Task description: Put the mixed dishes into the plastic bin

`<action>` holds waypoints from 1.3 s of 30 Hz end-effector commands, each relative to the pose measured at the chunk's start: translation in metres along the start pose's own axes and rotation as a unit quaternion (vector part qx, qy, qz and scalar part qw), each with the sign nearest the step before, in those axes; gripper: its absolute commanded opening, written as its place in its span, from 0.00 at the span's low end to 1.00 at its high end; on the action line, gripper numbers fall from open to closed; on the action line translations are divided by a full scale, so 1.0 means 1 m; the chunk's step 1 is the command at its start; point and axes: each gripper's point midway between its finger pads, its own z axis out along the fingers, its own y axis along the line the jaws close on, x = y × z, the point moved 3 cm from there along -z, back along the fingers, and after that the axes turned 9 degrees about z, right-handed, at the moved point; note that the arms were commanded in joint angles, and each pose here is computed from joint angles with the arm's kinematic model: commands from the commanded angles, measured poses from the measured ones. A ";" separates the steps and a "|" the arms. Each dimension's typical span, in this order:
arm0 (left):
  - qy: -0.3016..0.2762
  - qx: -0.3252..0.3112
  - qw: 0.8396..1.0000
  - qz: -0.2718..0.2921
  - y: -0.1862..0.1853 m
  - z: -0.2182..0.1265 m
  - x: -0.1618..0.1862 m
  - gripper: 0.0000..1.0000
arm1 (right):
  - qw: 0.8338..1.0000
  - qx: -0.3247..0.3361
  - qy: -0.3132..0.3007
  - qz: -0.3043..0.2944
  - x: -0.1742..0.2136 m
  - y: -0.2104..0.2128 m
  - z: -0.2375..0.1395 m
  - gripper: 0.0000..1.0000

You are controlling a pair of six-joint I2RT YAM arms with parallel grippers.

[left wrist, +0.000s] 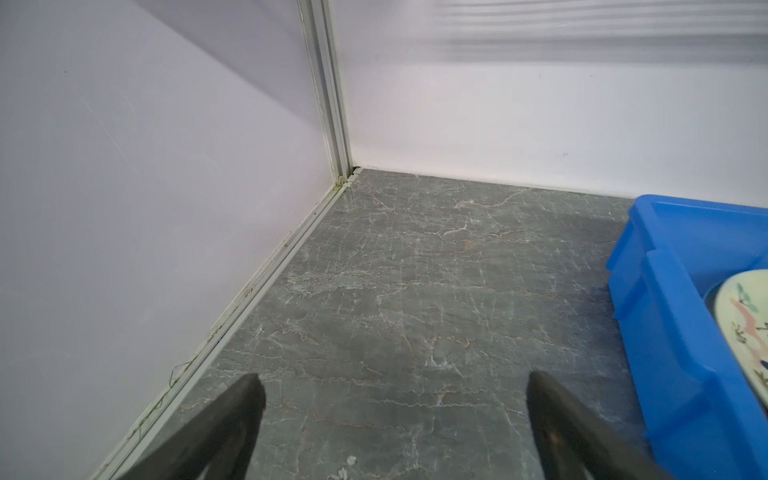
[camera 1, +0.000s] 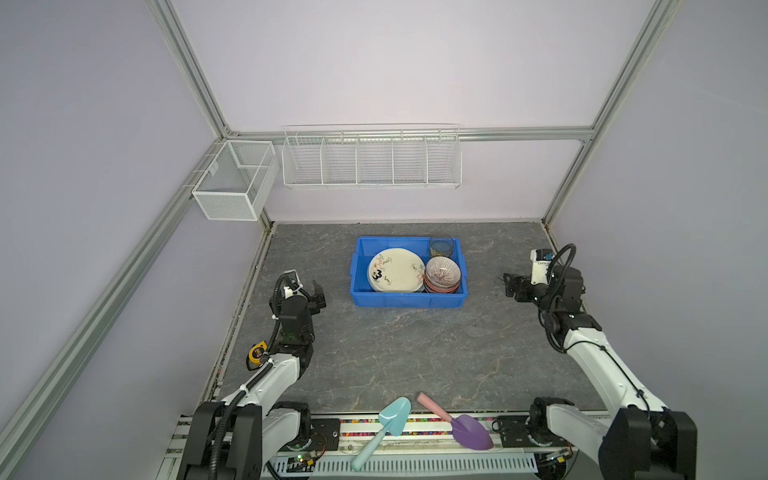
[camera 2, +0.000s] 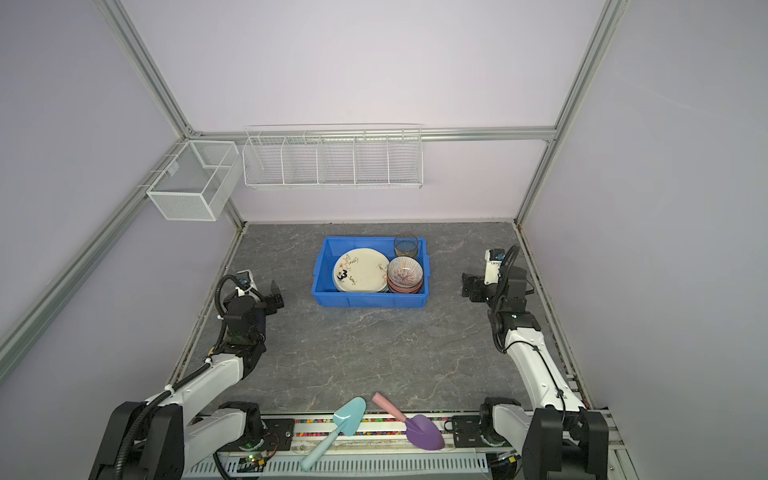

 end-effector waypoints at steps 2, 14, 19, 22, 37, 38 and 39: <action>-0.042 -0.004 0.999 -0.009 0.001 0.006 0.000 0.99 | 0.994 0.039 -0.097 -0.020 -0.010 -0.017 0.004 0.88; -0.037 0.030 0.999 -0.014 -0.005 0.018 0.007 0.98 | 0.992 0.059 -0.100 -0.044 0.035 -0.039 0.033 0.88; -0.038 0.028 0.999 -0.019 -0.010 0.029 0.019 0.98 | 0.993 0.050 -0.100 -0.040 0.045 -0.041 0.047 0.88; -0.048 0.023 0.998 -0.019 -0.012 0.034 0.026 0.98 | 0.993 0.039 -0.100 -0.046 0.057 -0.041 0.055 0.88; 0.011 0.025 1.000 -0.003 -0.018 0.057 0.028 0.99 | 0.995 -0.002 -0.064 -0.080 0.059 -0.024 0.067 0.88; 0.012 0.024 1.000 -0.003 -0.018 0.057 0.028 0.98 | 0.995 -0.001 -0.066 -0.080 0.059 -0.024 0.067 0.88; 0.012 0.024 1.000 -0.003 -0.018 0.057 0.028 0.98 | 0.995 -0.001 -0.067 -0.081 0.058 -0.024 0.067 0.88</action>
